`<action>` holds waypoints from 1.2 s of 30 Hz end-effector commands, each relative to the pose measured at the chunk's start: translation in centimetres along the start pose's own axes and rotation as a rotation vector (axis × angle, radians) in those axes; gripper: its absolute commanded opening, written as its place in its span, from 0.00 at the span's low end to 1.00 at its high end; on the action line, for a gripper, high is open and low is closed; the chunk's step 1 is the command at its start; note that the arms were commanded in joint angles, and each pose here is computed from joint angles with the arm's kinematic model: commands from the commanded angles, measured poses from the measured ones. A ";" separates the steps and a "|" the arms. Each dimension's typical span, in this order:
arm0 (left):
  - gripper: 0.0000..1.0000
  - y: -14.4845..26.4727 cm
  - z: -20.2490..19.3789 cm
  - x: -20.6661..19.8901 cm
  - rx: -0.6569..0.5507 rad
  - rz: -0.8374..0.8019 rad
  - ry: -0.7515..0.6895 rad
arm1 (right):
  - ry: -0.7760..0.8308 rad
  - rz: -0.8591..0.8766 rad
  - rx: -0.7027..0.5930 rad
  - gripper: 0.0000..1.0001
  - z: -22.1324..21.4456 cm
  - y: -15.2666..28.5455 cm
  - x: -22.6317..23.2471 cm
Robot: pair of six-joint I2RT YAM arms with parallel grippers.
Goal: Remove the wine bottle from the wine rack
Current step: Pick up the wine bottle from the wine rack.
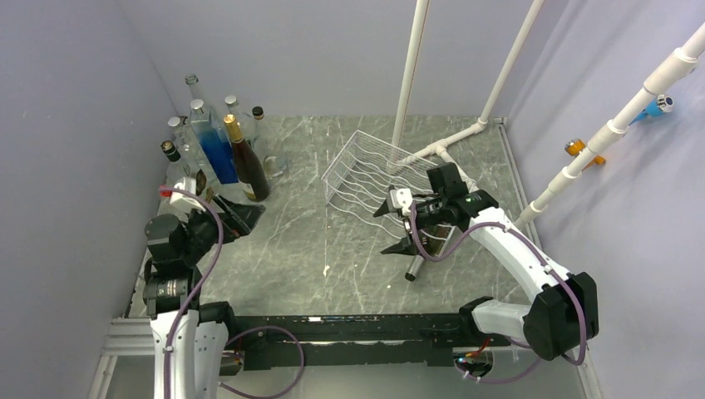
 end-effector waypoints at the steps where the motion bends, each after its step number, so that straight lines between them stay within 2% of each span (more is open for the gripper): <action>1: 1.00 -0.1 -1.1 -1.9 0.027 -0.112 -0.011 | 0.083 -0.024 -0.033 1.00 2.0 1.2 -0.4; 16: 1.00 -2.3 -7.5 -5.6 0.215 -0.309 -0.066 | 0.060 -0.111 -0.022 1.00 2.0 2.8 -1.8; 27: 1.00 -4.6 -11.8 -9.3 0.238 -0.423 -0.111 | -0.027 -0.293 -0.004 1.00 2.2 4.7 -4.8; 36: 1.00 -7.3 -17.2 -13.7 0.326 -0.482 -0.139 | -0.091 -0.403 -0.018 1.00 2.3 5.8 -6.5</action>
Point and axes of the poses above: each gripper's point midway between its finger pads, its own y axis back along the fingers, its own x axis along the line the jaws close on, z = x × y, the point moved 2 cm from there along y, back along the fingers, and after that the axes turned 6 degrees about -y, right-handed, at the moved point
